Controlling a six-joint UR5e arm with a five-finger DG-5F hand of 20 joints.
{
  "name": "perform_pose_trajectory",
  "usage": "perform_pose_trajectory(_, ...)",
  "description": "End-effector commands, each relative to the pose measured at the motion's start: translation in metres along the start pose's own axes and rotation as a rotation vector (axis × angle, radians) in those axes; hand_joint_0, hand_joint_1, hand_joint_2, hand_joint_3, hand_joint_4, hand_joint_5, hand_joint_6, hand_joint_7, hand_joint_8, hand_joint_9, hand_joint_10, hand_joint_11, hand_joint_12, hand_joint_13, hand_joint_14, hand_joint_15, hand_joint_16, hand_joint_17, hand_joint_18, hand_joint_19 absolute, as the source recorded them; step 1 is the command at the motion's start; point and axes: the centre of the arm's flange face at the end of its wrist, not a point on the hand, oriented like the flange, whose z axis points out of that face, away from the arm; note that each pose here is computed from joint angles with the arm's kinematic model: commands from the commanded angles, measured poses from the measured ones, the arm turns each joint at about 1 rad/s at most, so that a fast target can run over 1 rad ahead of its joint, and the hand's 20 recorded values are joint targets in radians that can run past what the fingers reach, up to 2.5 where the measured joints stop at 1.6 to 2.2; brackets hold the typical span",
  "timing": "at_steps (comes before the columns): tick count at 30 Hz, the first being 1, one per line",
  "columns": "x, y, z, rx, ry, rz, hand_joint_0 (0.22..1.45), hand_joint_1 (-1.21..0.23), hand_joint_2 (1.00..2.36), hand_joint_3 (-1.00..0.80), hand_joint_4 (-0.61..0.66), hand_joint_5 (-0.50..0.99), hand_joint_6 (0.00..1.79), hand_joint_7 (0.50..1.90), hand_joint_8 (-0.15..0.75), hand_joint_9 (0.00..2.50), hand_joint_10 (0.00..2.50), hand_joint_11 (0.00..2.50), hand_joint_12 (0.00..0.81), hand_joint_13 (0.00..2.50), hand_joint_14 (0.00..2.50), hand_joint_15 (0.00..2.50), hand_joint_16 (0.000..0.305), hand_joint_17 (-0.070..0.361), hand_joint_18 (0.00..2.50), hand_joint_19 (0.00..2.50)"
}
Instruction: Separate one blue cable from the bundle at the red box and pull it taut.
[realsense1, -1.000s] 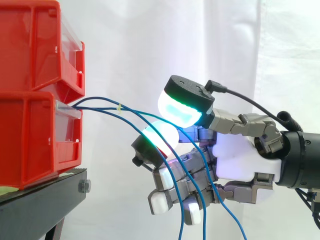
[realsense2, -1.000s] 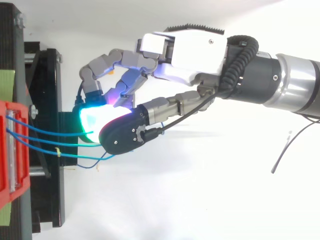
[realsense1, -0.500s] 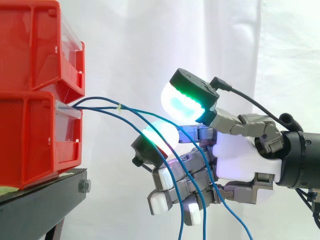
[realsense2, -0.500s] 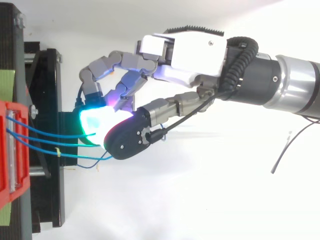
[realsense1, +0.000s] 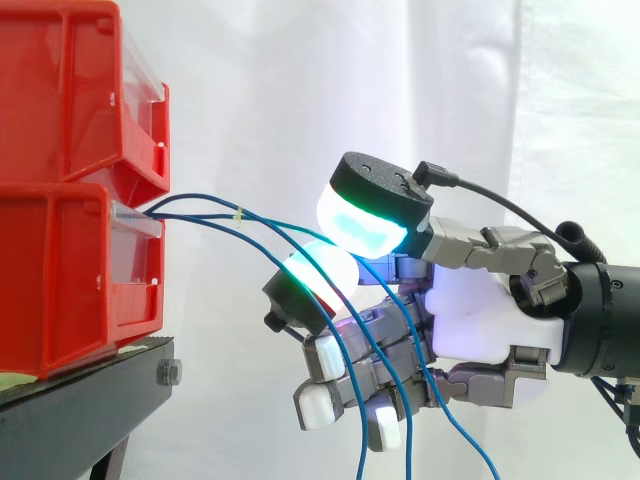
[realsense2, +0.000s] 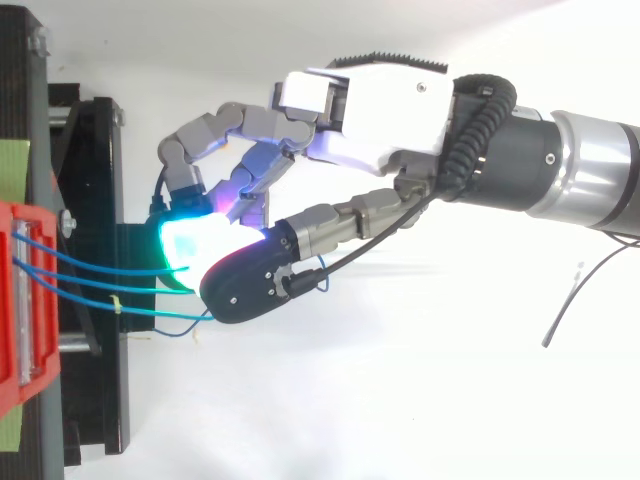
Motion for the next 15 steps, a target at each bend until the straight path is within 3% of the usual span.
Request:
perform_pose_trajectory(1,0.0,0.0,0.0,0.0,0.0,0.0,0.57,-0.7,1.04,-0.03,-0.06,-0.18,0.85,1.4,0.326,0.88,0.02,0.81,0.368,0.87,0.02,0.48,0.052,0.117,0.93,0.81)
perform_pose_trajectory(7,0.0,0.0,-0.001,0.013,0.005,-0.03,0.58,-0.69,1.04,-0.03,-0.06,-0.18,0.85,1.39,0.326,0.88,0.02,0.82,0.371,0.86,0.02,0.47,0.051,0.115,0.92,0.8)
perform_pose_trajectory(11,0.001,-0.009,-0.011,0.102,0.03,-0.072,0.58,-0.69,1.04,-0.02,-0.04,-0.18,0.85,1.4,0.33,0.93,0.02,1.02,0.368,0.86,0.02,0.47,0.051,0.115,0.92,0.77)
perform_pose_trajectory(15,0.0,-0.01,-0.016,0.142,0.04,-0.082,0.58,-0.69,1.04,-0.03,-0.04,-0.18,0.85,1.4,0.332,0.92,0.02,1.02,0.367,0.85,0.02,0.46,0.05,0.113,0.9,0.76)
